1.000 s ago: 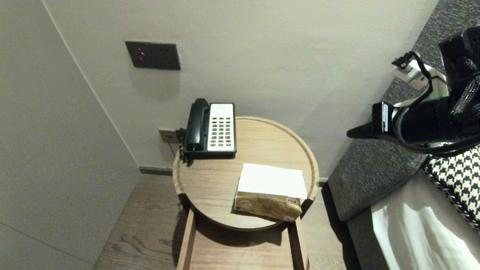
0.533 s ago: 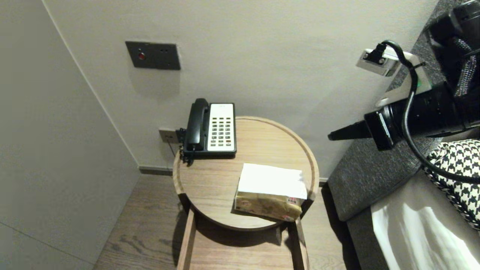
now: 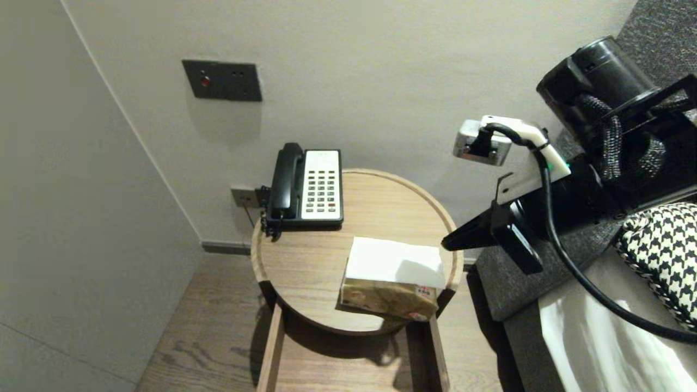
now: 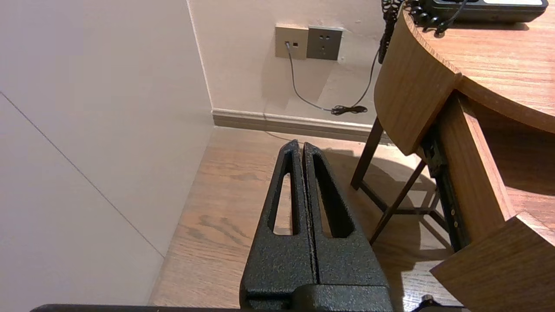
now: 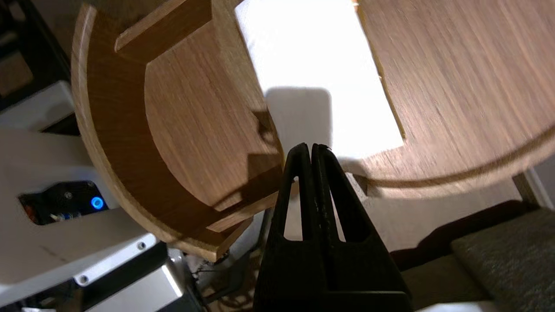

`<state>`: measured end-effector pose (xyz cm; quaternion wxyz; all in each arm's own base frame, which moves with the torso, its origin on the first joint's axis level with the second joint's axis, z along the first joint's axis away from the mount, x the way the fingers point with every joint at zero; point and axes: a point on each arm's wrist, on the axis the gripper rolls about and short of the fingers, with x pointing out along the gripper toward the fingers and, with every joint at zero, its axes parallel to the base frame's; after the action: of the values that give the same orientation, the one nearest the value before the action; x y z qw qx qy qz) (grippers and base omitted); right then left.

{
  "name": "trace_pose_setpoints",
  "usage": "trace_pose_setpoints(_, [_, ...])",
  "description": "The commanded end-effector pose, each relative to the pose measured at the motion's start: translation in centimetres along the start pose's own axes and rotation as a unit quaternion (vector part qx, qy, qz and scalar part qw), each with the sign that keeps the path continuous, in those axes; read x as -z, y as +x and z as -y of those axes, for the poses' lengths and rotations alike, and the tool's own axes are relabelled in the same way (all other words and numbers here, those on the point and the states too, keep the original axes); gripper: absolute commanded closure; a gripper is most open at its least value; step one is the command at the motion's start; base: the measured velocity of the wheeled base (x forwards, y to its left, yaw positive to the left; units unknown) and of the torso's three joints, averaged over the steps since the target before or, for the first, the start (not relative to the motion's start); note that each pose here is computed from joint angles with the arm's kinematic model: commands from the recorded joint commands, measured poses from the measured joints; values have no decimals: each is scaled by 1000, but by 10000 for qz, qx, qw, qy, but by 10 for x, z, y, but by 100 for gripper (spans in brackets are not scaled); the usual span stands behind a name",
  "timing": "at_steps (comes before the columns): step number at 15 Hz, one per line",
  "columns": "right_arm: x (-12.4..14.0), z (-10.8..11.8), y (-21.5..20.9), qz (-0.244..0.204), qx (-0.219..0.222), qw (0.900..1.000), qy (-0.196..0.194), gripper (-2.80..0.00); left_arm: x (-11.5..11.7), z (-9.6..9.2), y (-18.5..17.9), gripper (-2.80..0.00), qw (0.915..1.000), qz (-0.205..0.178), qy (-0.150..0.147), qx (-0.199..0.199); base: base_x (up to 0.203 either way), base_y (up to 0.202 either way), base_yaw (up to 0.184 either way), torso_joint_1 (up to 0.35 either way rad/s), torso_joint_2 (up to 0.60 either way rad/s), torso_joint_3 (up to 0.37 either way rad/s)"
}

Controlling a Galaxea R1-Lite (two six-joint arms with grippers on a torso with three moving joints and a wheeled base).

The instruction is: Put the tissue on the table in the drawer one by one

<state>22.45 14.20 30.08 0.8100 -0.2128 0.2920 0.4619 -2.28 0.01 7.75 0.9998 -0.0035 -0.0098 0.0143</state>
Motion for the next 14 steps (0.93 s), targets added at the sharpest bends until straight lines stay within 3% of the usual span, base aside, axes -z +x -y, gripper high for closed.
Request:
trace_pose_setpoints(1, [0, 4, 18, -186, -129, 9997, -71, 0, 0, 0, 0, 0, 10000, 10, -3, -10, 0, 0, 0, 0, 0, 0])
trace_pose_setpoints(2, [-1, 6, 22, -205, -139, 9996, -98, -280, 0, 0, 0, 0, 10000, 10, -3, -3, 0, 0, 0, 0, 0, 0])
trace_pose_setpoints(5, [0, 5, 25, -269, -190, 9992, -211, -280, 0, 0, 0, 0, 10000, 10, -3, -5, 0, 0, 0, 0, 0, 0])
trace_pose_setpoints(10, [11, 0, 34, -643, -477, 9889, -1252, -280, 0, 0, 0, 0, 10000, 10, -3, -6, 0, 0, 0, 0, 0, 0])
trace_pose_setpoints(14, [11, 6, 44, -806, -360, 9804, -1762, -280, 0, 0, 0, 0, 10000, 13, -3, -3, 0, 0, 0, 0, 0, 0])
